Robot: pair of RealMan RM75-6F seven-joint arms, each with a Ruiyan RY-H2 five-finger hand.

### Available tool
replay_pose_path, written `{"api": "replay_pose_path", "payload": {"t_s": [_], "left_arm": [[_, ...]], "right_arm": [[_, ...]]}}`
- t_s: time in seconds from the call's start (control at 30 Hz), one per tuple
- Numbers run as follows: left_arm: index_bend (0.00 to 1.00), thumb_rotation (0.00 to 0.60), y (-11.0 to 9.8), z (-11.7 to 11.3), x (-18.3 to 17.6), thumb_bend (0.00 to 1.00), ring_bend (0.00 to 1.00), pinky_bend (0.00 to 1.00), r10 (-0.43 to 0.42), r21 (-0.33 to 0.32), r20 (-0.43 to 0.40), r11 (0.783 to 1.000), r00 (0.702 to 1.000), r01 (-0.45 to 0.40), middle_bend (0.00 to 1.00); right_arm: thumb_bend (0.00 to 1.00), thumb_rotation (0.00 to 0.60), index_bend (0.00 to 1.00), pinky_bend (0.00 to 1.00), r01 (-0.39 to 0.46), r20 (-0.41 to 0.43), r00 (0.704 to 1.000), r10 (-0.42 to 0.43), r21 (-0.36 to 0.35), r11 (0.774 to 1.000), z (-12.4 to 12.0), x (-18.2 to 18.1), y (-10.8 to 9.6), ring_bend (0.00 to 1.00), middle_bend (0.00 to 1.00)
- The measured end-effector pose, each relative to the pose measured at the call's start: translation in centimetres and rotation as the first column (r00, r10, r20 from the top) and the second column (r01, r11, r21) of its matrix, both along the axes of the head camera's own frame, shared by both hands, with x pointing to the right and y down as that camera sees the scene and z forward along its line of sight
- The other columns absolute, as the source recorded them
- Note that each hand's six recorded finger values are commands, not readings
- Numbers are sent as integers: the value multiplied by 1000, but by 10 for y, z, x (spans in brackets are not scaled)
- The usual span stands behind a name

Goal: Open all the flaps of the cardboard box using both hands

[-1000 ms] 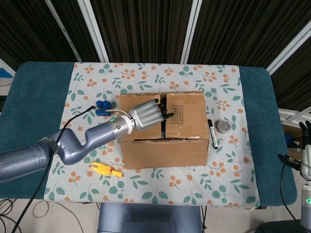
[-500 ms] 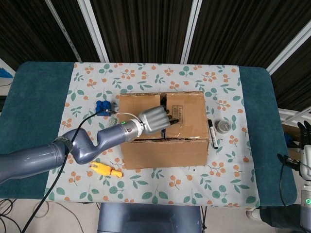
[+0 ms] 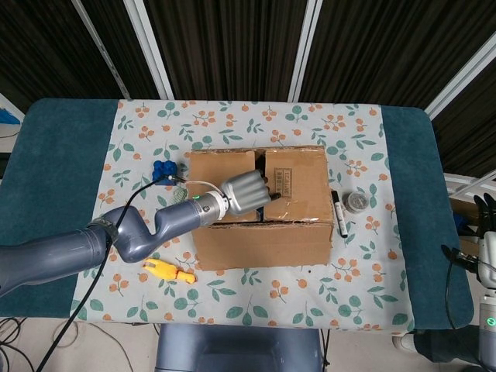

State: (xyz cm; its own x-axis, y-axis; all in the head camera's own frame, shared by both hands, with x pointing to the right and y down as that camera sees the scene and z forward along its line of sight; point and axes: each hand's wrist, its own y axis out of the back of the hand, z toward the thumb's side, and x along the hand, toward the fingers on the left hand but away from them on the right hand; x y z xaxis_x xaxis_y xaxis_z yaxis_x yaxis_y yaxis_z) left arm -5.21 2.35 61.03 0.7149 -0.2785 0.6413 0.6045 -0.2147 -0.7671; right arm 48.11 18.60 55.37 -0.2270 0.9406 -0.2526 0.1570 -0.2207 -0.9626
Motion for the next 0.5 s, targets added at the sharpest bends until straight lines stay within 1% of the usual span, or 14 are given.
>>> {"api": "replay_pose_path", "payload": {"t_s": [0.13,0.5], "left_arm": [[171,600,-1,-2,1,652,264,310,-2,1,-5,1000,1000,2,490],[183,600,-10,-16,1,655,269,310,4,33,-17,999,1000,-3,516]], "right_arm": [[233,600,0,196,-1,1,1000,1,-1,1000,0,0,0,0,0],[237,600,0,196,-1,6,1000,1,-2,1000,1,-1,1,0,0]]}}
